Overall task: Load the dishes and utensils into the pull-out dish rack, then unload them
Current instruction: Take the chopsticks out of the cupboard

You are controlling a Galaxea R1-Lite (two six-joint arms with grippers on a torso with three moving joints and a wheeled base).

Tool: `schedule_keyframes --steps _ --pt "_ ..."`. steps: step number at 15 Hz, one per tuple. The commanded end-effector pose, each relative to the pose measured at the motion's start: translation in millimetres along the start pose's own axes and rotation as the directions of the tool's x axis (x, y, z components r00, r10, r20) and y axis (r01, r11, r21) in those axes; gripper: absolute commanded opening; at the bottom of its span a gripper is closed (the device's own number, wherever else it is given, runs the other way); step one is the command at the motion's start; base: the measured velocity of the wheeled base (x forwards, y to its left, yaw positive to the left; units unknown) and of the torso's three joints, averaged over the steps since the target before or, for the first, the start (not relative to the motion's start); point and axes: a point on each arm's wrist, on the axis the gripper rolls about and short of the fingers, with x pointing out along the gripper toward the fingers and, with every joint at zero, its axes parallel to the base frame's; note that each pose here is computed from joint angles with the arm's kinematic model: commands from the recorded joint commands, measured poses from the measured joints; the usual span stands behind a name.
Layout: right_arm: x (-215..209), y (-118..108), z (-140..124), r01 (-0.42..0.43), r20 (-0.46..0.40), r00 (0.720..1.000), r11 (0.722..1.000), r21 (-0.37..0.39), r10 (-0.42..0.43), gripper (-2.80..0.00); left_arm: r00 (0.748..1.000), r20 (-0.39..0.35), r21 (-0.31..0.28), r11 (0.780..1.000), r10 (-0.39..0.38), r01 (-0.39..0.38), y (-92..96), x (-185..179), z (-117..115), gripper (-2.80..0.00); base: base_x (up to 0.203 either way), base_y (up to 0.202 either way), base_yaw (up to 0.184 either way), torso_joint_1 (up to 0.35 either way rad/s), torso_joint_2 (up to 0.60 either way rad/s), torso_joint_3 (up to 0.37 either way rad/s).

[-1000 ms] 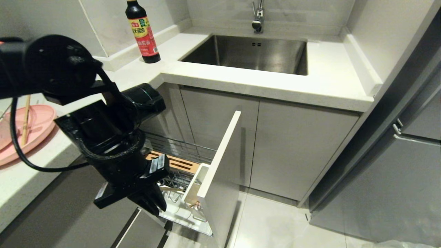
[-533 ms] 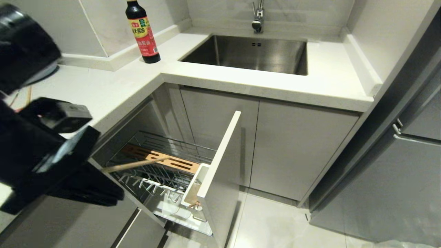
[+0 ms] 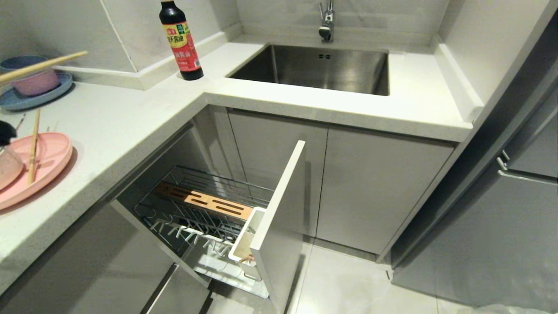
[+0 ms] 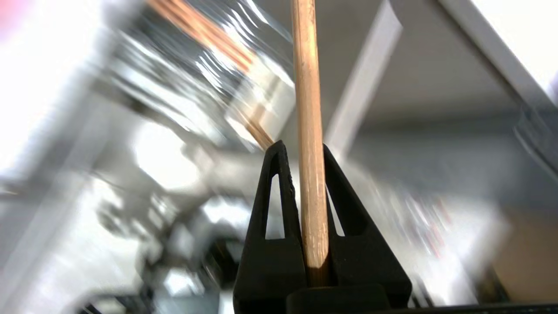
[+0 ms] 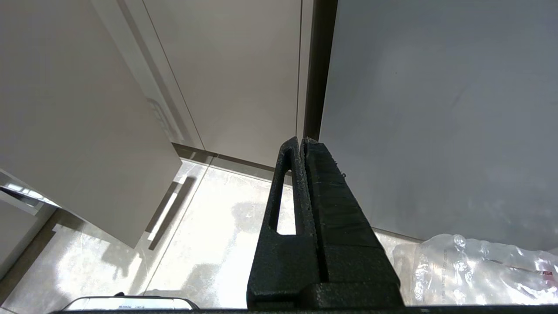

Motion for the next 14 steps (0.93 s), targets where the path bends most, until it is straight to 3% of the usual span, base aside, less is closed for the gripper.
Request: schedule_keyframes --steps 1,4,7,9,12,14 --pt "0 0 0 -0.001 -0.002 1.000 1.000 0.000 0.001 -2.80 0.985 0.088 -0.034 0.988 0.151 -0.148 5.5 9 11 -2.80 0.000 0.000 0.000 0.000 0.00 0.000" --pt "0 0 0 0.000 -0.001 1.000 1.000 0.000 0.000 -2.80 0.933 0.110 -0.067 0.940 0.341 -0.336 16.8 47 33 -2.80 0.000 0.000 0.000 0.000 0.00 0.000" --pt "0 0 0 0.000 0.000 1.000 1.000 0.000 0.000 -2.80 0.890 0.093 -0.051 0.894 0.447 -0.444 37.7 104 53 -2.80 0.000 0.000 0.000 0.000 0.00 0.000" --pt "0 0 0 -0.001 -0.002 1.000 1.000 0.000 0.001 -2.80 0.878 0.089 -0.056 0.882 0.471 -0.467 51.0 130 61 -2.80 0.000 0.000 0.000 0.000 0.00 0.000" --pt "0 0 0 -0.001 0.000 1.000 1.000 0.000 0.001 -2.80 0.894 0.036 -0.061 0.894 0.447 -0.444 62.7 149 68 -2.80 0.000 0.000 0.000 0.000 0.00 0.000" --pt "0 0 0 -0.001 -0.001 1.000 1.000 0.000 0.001 -2.80 0.891 0.051 -0.057 0.892 0.451 -0.448 69.7 156 74 -2.80 0.000 0.000 0.000 0.000 0.00 0.000"
